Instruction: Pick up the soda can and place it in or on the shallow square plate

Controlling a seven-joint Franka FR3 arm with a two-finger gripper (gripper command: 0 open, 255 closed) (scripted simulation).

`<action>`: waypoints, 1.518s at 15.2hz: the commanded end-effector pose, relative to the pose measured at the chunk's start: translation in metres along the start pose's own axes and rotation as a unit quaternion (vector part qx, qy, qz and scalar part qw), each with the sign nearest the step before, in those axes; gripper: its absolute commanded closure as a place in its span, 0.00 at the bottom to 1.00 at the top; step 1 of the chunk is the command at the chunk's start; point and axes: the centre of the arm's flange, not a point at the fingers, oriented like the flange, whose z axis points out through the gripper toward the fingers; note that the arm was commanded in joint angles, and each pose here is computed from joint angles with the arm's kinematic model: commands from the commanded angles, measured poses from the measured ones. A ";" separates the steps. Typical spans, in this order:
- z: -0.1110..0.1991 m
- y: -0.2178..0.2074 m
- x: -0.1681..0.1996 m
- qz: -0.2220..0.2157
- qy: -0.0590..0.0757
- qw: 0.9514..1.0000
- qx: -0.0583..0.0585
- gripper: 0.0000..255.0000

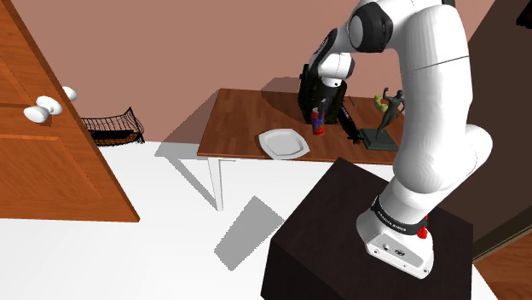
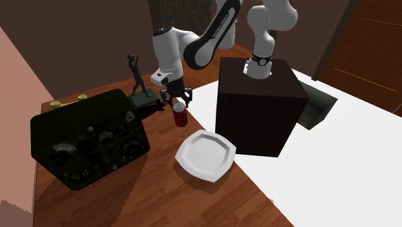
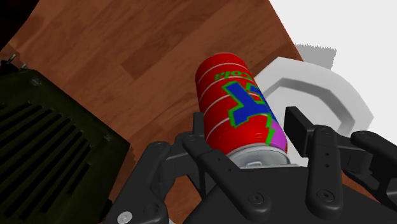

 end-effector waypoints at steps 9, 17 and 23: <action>-0.037 -0.080 0.066 0.000 0.000 1.000 0.000 1.00; -0.044 -0.133 0.112 0.000 0.000 1.000 0.000 1.00; -0.012 -0.131 0.113 0.000 0.000 1.000 0.000 1.00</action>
